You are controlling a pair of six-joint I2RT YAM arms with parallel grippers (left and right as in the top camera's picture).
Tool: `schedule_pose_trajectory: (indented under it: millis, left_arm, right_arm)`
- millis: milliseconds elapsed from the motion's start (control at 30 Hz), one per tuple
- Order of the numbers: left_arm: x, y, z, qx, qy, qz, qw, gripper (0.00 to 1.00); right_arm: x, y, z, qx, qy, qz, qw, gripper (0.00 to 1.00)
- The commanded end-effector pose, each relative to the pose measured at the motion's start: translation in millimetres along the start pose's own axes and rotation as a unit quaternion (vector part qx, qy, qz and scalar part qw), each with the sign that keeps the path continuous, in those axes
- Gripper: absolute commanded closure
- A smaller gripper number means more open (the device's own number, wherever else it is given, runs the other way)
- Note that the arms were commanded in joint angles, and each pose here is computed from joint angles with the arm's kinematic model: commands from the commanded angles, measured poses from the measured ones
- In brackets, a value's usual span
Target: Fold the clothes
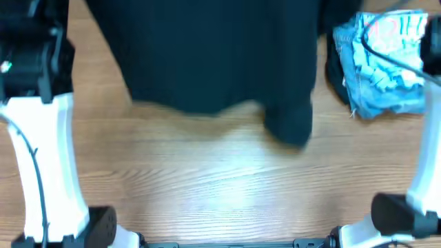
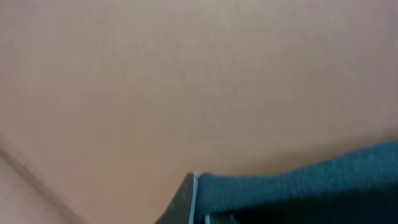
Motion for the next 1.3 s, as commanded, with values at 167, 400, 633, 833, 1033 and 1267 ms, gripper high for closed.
schedule_pose_trajectory:
  millis: [167,400,633,833,1033,1267]
  left_arm:
    - [56,3,-65,0.148,-0.025,0.054,0.987,0.96]
    - [82,3,-345,0.595,-0.009,0.072,0.801,0.96]
    - [89,55,-430,0.759,0.020,0.093,0.644,0.96]
    - [82,74,-426,0.784,0.057,0.111,0.608,0.96]
    - [45,70,-408,0.768,0.175,0.047,0.614,0.96]
    - [-16,86,-358,0.744,0.163,0.021,0.648,0.96]
  right_arm:
    - [-8,22,-58,0.161,0.012,-0.017,0.987,0.96]
    - [45,129,-335,0.591,-0.106,0.121,0.791,0.96]
    - [73,216,-403,0.703,-0.123,0.191,0.674,0.96]
    - [83,222,-398,0.714,-0.134,0.205,0.656,0.96]
    - [89,224,-383,0.723,-0.140,0.219,0.640,0.96]
    - [119,213,-372,0.730,-0.154,0.224,0.627,0.96]
Point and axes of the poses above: each gripper's point midway between its finger pads, its own y axis back along the fingers, its own x axis along the line the jaws close on, z = x × y, the point moved 3 cm from there along y, back along the fingers, and after that the axes turned 15 degrees about y, right-handed, at the moved point
